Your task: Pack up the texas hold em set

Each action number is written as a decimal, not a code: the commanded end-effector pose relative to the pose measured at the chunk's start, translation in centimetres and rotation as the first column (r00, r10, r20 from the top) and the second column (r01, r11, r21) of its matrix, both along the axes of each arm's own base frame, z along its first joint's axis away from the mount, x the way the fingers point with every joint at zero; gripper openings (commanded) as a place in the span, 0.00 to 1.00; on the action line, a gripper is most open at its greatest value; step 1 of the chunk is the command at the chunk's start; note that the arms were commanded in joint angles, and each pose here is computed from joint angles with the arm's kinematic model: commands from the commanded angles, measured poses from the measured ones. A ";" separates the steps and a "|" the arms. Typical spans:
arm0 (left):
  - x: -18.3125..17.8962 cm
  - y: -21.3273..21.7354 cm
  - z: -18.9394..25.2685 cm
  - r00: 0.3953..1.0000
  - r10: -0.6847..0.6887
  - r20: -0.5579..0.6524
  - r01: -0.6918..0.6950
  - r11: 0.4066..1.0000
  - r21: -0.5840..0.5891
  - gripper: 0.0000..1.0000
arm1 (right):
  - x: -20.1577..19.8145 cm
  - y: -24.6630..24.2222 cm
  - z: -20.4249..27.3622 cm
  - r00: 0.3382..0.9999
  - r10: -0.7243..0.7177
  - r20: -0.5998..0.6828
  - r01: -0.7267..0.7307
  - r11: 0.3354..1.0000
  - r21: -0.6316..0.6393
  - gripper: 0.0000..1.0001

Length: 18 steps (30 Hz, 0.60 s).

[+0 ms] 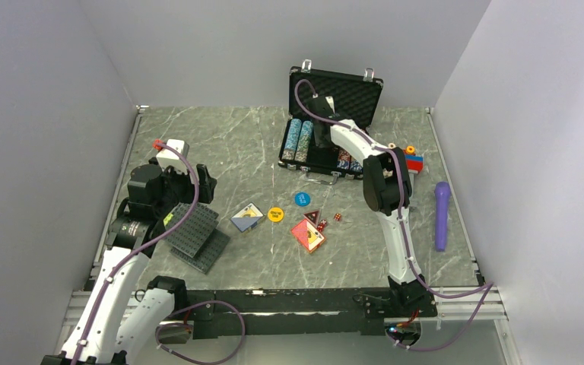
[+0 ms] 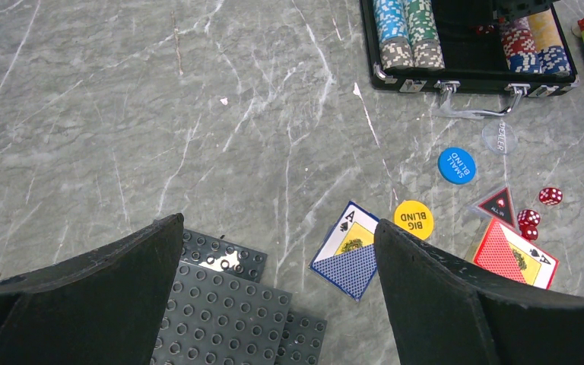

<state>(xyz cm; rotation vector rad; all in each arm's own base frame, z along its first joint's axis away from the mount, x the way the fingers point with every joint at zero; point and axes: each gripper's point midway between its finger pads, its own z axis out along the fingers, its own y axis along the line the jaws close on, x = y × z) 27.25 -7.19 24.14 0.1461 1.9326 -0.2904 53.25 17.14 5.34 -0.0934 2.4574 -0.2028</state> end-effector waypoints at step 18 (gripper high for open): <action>0.0 -0.3 1.2 0.999 -0.018 0.042 0.018 1.000 -0.005 0.99 | 0.2 -0.5 2.3 0.997 -0.067 -0.029 0.067 0.998 0.016 0.00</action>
